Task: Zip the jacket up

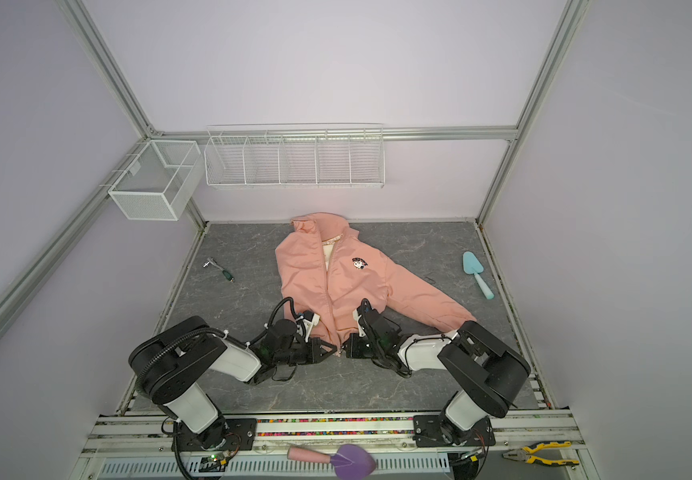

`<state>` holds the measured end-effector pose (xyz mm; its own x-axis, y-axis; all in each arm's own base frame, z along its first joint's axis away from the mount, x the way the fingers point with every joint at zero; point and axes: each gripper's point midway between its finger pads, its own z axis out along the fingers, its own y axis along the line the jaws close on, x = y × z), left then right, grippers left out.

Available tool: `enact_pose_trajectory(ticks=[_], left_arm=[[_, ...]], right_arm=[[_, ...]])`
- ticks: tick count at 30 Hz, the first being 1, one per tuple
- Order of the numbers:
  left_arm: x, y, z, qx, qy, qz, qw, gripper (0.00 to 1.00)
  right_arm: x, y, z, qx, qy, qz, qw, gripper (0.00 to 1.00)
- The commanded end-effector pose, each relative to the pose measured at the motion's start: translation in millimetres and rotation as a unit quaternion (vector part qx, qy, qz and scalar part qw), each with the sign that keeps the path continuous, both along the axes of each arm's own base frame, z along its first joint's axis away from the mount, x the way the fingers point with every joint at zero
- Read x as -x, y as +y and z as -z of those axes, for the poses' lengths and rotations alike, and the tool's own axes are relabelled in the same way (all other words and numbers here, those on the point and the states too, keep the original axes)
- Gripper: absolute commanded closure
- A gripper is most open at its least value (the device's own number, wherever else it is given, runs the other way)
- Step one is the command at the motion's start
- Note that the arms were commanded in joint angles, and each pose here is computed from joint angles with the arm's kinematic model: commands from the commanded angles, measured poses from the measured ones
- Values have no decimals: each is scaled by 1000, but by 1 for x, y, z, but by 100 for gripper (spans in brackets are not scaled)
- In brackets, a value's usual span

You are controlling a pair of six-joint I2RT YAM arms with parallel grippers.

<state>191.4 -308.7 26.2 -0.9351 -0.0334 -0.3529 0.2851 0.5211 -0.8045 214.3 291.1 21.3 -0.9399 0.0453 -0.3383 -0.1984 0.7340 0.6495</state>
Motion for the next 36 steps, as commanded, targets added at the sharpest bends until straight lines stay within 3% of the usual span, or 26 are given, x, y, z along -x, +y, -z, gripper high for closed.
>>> enact_pose_trajectory(ticks=[1, 8, 21, 27, 36], left_arm=[[13, 16, 30, -46, 38, -4, 998, 100], [9, 15, 13, -34, 21, -5, 999, 100], [-19, 19, -76, -54, -81, -9, 995, 100], [-31, 15, -115, -31, -147, -14, 989, 100], [-26, 11, -189, 57, -241, -6, 969, 100]], right_arm=[[0, -1, -9, 4, -4, 3, 1000, 94], [-5, -13, -32, 13, -29, 11, 999, 94], [-21, -31, -90, 10, -90, 24, 996, 94], [-30, -28, -119, -4, -117, 17, 993, 94], [-44, -29, -146, -20, -138, 12, 990, 94]])
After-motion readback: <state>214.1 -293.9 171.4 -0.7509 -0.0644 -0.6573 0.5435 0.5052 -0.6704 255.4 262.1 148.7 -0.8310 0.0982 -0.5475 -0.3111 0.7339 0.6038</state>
